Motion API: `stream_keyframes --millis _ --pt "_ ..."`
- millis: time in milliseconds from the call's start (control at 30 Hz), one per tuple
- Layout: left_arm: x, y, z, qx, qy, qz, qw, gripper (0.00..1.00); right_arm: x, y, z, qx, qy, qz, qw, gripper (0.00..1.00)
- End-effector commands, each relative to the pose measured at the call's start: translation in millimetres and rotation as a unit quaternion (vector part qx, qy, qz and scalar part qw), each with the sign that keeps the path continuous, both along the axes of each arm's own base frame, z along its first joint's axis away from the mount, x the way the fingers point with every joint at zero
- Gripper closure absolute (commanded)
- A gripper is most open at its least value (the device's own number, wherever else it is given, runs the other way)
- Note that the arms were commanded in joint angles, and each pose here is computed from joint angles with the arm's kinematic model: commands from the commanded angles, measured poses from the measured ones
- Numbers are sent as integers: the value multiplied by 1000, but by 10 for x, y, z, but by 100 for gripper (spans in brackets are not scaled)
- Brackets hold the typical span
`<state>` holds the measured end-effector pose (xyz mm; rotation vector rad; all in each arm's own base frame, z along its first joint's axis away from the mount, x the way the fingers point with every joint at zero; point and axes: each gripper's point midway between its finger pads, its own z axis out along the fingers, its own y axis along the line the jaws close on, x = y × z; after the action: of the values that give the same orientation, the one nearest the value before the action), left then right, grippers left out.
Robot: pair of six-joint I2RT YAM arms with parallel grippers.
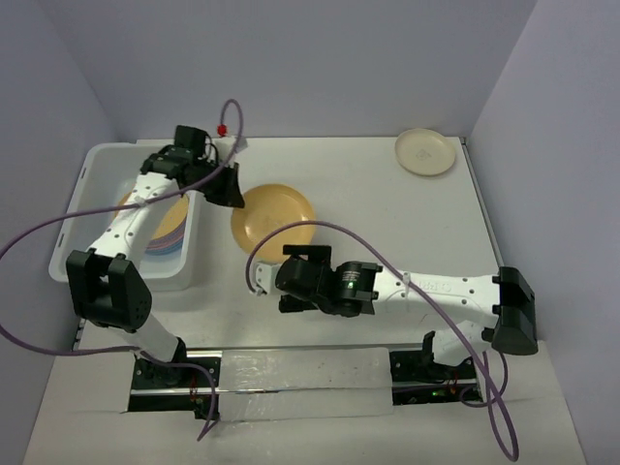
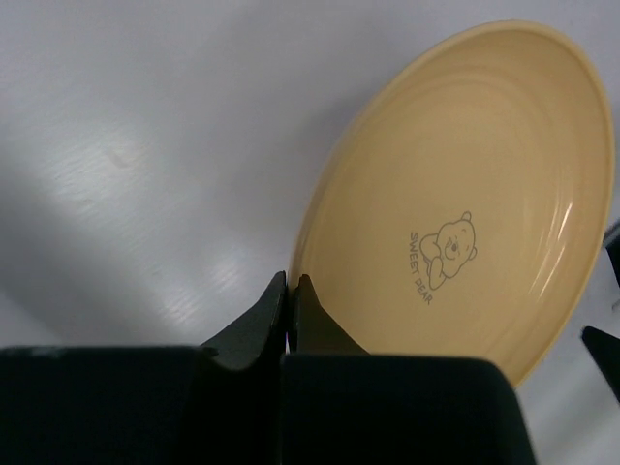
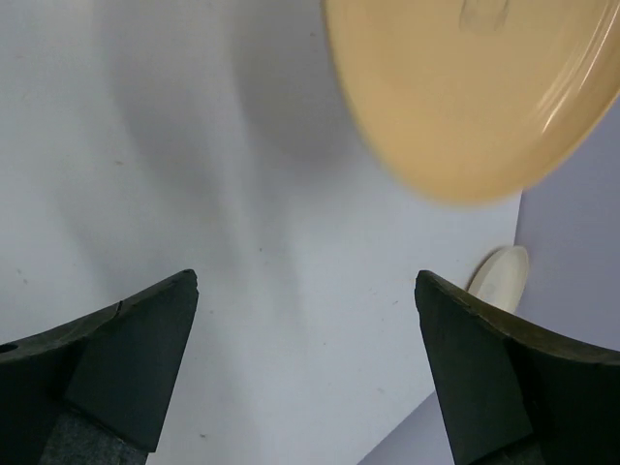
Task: Place the plates into the plastic bin on the countertop
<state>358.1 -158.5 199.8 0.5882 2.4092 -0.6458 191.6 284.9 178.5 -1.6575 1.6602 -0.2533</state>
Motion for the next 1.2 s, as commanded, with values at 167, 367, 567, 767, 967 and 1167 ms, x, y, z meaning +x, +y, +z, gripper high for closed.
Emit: stream_keyframes --millis 167,367,567,767,967,1167 --pt "584 2427 1062 21 -136 295 945 100 1040 -921 635 172 -19 -191 966 0" --pt "577 3129 692 73 -103 363 923 100 1604 -1560 416 178 2 -276 945 0" --pt "555 3370 147 91 -40 390 915 100 2067 -2046 190 187 48 -341 920 0" --pt "540 3426 -126 101 -5 393 914 83 2559 -2488 15 184 61 -382 904 1" --pt "499 3315 154 87 -28 375 923 10 3036 -2801 -143 201 90 -388 895 6" --pt "500 3047 778 58 -109 343 931 1 3416 -2982 -493 191 116 -394 891 15"
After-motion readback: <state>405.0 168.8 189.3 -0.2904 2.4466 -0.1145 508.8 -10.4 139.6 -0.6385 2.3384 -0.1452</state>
